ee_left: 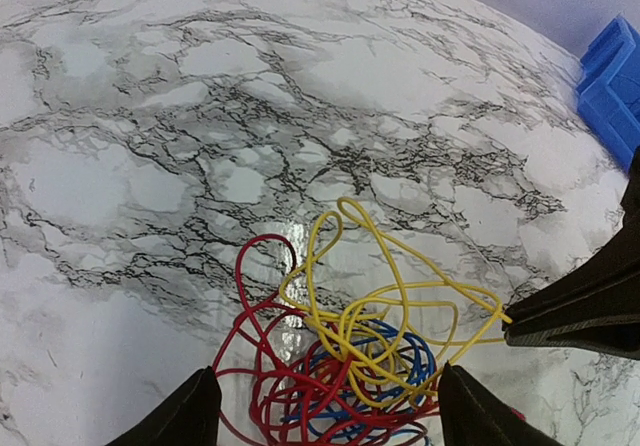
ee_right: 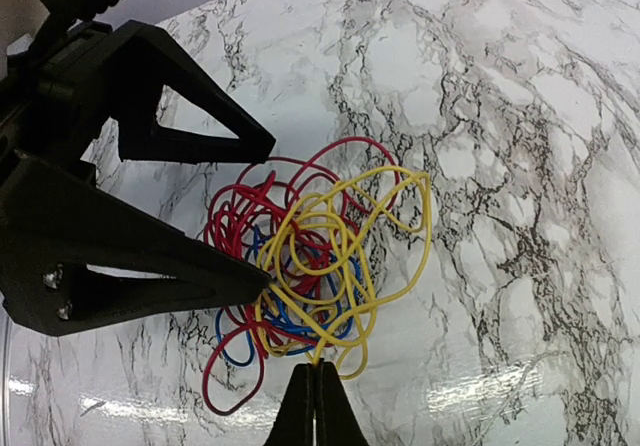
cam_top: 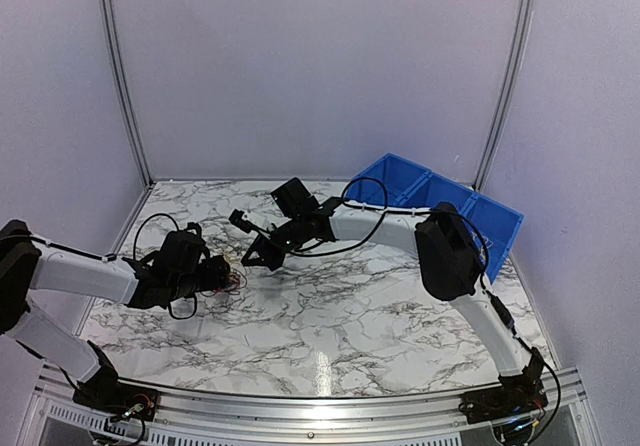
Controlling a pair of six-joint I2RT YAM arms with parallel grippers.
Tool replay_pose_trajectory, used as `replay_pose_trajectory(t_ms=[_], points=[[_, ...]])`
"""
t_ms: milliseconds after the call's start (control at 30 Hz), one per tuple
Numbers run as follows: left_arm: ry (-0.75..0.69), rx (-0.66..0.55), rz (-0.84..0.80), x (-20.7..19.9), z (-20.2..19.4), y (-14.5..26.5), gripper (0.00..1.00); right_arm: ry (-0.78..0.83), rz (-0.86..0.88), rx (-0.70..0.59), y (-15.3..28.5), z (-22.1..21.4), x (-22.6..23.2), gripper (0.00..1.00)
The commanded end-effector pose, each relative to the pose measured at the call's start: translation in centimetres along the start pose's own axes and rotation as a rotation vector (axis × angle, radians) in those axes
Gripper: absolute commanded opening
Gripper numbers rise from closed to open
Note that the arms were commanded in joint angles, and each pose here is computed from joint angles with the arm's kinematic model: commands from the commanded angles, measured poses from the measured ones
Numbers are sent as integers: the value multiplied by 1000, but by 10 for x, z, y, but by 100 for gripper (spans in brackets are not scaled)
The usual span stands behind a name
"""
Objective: Untangle the cables
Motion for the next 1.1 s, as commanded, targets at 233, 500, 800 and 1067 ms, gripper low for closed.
replay_pose_trajectory(t_ms=[233,500,800,1067], points=[[13,29,-56,-14,0,-23,76,12,-17,-52,11,22,7,0],[31,-13,17,19,-2,-6,76,14,28,-83,45,45,27,0],[2,-82,-43,22,15,24,75,-12,110,-170,82,77,55,0],[12,-312,-350,11,42,89,78,-26,99,-162,75,72,50,0]])
Point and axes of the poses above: each gripper's point midway between its finger pads, its own y axis back along the fingers, its own x axis along the line the jaws close on, z = x × y, the point moved 8 cm from there along y, back along the fingers, and after that the axes turned 8 degrees about y, right-handed, at the moved point
